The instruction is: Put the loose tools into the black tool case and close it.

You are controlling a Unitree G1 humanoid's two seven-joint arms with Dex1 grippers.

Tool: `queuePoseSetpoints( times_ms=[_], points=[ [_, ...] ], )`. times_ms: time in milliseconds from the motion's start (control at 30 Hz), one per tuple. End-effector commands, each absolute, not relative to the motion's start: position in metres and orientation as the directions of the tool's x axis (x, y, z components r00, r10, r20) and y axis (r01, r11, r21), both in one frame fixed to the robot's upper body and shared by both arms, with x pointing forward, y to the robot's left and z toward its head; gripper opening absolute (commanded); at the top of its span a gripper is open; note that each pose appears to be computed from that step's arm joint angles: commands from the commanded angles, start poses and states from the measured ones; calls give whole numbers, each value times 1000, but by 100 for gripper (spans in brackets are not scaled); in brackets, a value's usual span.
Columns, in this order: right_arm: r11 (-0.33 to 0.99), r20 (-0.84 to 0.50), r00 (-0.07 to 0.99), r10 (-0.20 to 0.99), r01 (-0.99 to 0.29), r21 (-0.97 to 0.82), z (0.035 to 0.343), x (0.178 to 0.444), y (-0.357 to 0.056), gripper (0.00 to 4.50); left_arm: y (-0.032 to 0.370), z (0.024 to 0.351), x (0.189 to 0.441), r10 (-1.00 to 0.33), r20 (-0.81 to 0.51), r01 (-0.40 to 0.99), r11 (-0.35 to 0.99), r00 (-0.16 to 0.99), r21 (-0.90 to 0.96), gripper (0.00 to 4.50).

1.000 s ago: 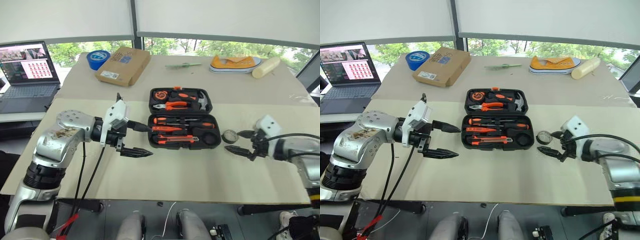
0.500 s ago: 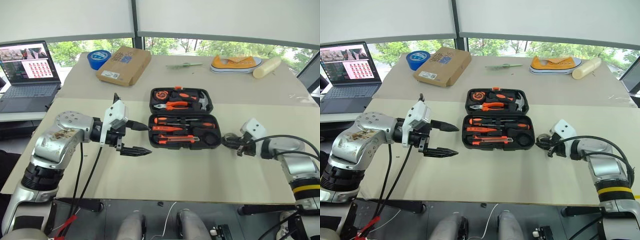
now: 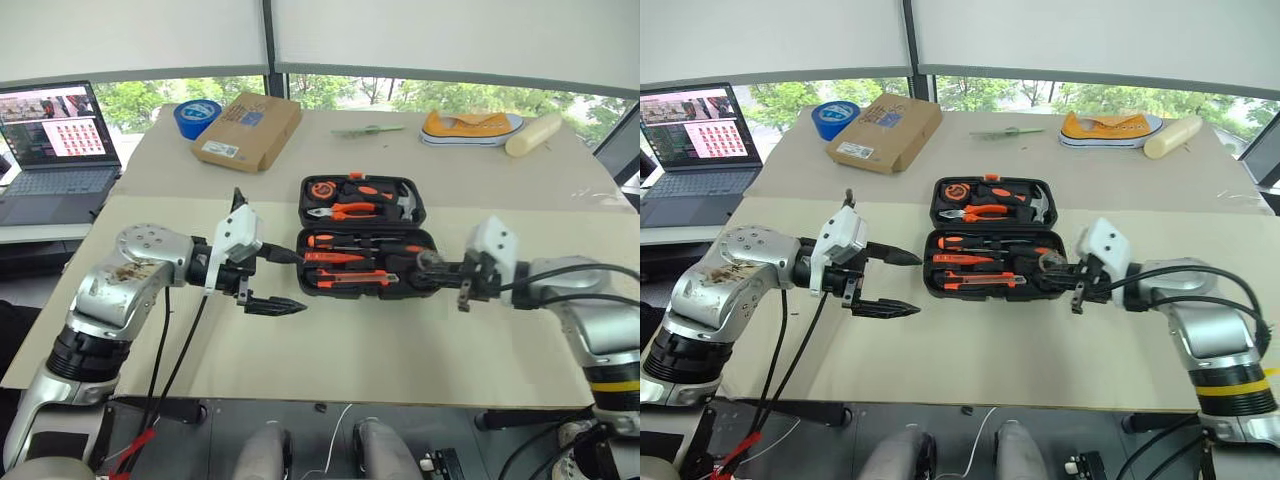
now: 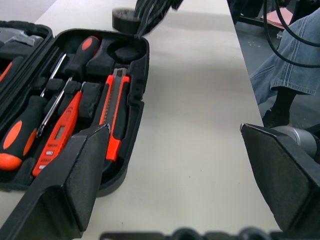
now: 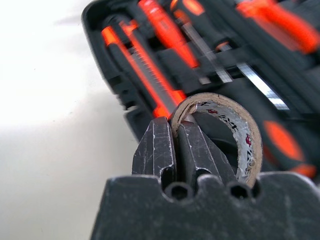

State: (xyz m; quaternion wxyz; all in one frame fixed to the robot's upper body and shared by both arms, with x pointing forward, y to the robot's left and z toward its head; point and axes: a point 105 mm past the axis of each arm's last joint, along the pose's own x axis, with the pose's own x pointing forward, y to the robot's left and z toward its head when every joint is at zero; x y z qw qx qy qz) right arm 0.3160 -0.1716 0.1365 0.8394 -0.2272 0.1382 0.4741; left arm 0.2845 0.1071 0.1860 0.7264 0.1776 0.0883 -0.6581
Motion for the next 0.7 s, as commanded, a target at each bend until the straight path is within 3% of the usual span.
queuePoseSetpoints(
  times_ms=[33, 67, 500, 700],
  points=[
    [468, -478, 564, 674, -826, -315, 132, 323, -181, 1, 104, 197, 284, -928, -350, 977, 55, 127, 208, 450],
    [472, -476, 562, 677, -827, -306, 131, 323, -180, 1, 104, 197, 285, -928, -350, 976, 56, 128, 209, 450],
    [476, -488, 576, 656, -817, -326, 132, 321, -187, 438, 107, 196, 289, -926, -347, 973, 73, 148, 220, 450],
    [492, -464, 589, 661, -808, -324, 144, 319, -193, 445, 108, 196, 293, -924, -347, 971, 83, 160, 226, 450]
  ],
)
